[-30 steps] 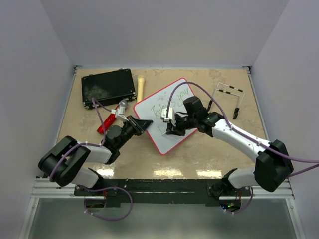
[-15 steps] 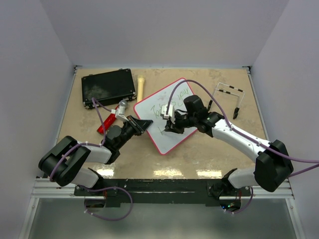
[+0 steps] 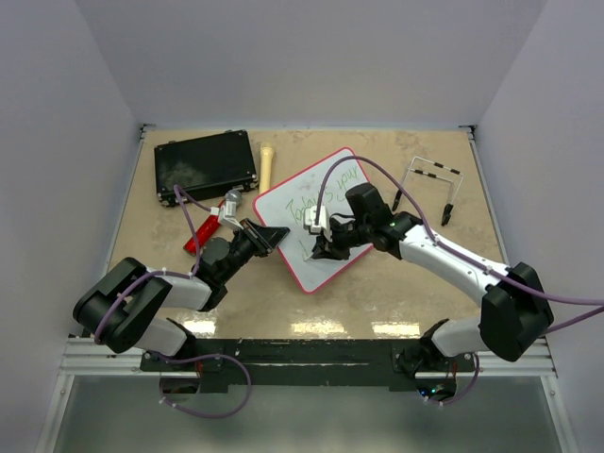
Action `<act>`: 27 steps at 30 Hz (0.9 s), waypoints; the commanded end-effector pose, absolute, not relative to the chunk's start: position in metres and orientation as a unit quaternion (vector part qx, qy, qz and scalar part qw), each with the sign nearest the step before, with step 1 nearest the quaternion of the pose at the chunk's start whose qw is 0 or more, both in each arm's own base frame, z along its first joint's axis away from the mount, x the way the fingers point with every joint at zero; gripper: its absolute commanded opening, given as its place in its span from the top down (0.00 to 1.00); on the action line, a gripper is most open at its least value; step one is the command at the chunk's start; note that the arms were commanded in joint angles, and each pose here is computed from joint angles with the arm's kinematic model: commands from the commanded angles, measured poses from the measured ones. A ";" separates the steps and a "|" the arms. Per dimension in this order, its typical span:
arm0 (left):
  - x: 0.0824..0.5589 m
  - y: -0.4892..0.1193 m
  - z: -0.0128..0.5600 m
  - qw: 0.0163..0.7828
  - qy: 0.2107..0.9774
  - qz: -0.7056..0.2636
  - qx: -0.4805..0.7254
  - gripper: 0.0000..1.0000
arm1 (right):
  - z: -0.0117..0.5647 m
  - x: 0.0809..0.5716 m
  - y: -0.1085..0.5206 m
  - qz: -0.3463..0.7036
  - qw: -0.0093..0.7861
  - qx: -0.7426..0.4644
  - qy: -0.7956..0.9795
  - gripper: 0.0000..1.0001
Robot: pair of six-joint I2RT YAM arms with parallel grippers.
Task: Write a sentence on the whiteboard
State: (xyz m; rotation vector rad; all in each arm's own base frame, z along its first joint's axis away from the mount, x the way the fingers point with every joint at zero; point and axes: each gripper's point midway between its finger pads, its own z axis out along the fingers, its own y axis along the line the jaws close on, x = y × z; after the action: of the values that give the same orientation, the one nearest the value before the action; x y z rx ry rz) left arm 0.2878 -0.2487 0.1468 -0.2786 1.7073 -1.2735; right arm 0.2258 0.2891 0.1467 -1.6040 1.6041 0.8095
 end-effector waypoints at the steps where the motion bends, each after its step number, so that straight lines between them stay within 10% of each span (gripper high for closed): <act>1: 0.286 -0.252 0.181 0.509 0.654 -0.553 -0.089 1.00 | 0.148 0.221 0.290 0.313 0.346 -0.642 0.609 1.00; 27: 0.287 -0.254 0.180 0.507 0.655 -0.553 -0.086 1.00 | 0.154 0.235 0.281 0.272 0.372 -0.628 0.627 1.00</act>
State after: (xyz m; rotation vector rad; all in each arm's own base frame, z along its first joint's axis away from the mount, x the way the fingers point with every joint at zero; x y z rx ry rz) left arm 0.2882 -0.2484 0.1452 -0.2775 1.7111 -1.2702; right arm 0.2434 0.2825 0.1512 -1.5410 1.6505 0.6801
